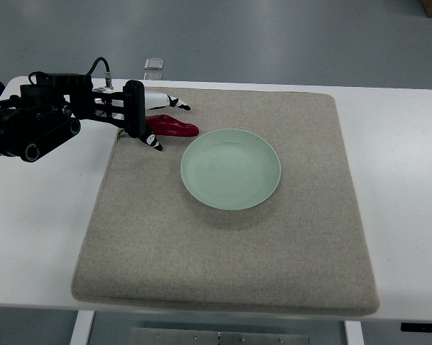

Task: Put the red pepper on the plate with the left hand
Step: 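Close the left hand fingers around the red chili pepper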

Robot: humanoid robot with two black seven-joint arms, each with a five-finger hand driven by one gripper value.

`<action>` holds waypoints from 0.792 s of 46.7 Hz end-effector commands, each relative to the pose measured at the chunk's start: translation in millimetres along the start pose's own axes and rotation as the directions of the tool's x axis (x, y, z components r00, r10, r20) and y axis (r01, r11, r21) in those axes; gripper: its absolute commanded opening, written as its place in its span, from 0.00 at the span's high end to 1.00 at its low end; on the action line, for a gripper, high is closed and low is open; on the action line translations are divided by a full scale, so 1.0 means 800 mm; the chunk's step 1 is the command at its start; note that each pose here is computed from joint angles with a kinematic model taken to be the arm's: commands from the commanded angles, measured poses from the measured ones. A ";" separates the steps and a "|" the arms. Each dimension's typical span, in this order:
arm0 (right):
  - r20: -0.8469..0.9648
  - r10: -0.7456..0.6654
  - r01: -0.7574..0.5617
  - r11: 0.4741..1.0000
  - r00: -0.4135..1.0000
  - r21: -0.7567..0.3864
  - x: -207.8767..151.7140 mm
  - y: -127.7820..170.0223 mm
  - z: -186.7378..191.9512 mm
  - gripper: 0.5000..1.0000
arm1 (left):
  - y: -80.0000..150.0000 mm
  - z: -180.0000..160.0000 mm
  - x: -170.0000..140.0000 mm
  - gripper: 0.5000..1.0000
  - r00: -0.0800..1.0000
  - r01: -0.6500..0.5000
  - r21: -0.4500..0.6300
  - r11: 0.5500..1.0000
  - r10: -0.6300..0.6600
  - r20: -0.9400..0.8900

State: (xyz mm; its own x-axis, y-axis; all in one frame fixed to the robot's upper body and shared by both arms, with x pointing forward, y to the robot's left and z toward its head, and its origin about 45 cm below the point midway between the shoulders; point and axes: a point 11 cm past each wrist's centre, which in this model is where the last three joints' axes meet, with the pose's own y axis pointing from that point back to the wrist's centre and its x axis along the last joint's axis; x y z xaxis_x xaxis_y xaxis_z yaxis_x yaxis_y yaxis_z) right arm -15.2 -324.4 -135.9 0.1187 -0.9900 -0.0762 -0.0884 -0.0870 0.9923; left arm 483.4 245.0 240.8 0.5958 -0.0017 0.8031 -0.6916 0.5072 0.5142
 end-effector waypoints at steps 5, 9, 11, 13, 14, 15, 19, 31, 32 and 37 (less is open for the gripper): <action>0.000 0.000 0.000 1.000 1.000 0.000 0.000 0.000 0.000 0.14 | 0.000 0.000 -0.002 0.08 1.000 0.021 0.002 1.000 -0.021 -0.011; 0.000 0.000 0.000 1.000 1.000 0.000 0.000 0.000 0.000 0.14 | 0.000 -0.001 -0.002 0.08 1.000 0.018 0.003 1.000 -0.018 -0.010; 0.000 -0.001 0.001 1.000 1.000 0.000 -0.001 0.000 0.000 0.14 | 0.000 0.000 -0.001 0.08 1.000 0.017 0.001 1.000 -0.017 -0.011; 0.000 0.000 0.000 1.000 1.000 0.000 0.000 0.000 0.000 0.14 | 0.000 0.000 -0.002 0.09 1.000 0.018 0.001 1.000 -0.018 -0.012; 0.000 0.000 0.000 1.000 1.000 0.001 0.000 0.000 -0.001 0.14 | 0.000 0.000 -0.002 0.11 1.000 0.018 0.001 1.000 -0.018 -0.012; 0.000 0.000 0.000 1.000 1.000 0.000 0.000 0.000 0.000 0.14 | 0.000 -0.001 -0.003 0.11 1.000 0.022 0.002 1.000 -0.022 -0.012; 0.000 0.000 0.000 1.000 1.000 0.001 0.000 0.000 -0.001 0.14 | 0.000 -0.001 -0.003 0.17 1.000 0.021 0.003 1.000 -0.021 -0.013; 0.000 0.000 0.000 1.000 1.000 0.001 0.000 0.000 -0.001 0.14 | -0.001 -0.001 -0.003 0.41 1.000 0.016 0.005 1.000 -0.016 -0.009; 0.000 0.000 0.000 1.000 1.000 0.000 0.000 0.000 0.000 0.14 | -0.001 -0.001 -0.003 0.42 1.000 0.017 0.006 1.000 -0.017 -0.008; 0.000 0.000 0.000 1.000 1.000 0.000 0.000 0.000 0.000 0.14 | -0.001 -0.001 -0.003 0.55 1.000 0.014 0.008 1.000 -0.014 -0.008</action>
State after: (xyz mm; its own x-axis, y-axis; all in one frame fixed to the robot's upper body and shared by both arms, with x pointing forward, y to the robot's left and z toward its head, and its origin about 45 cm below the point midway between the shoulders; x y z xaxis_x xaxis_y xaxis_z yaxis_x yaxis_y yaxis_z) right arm -15.4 -324.4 -135.9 0.1187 -0.9900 -0.0764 -0.0881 -0.0871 0.9923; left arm 482.9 245.5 237.8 0.6111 -0.0026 0.7915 -0.6840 0.5016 0.5297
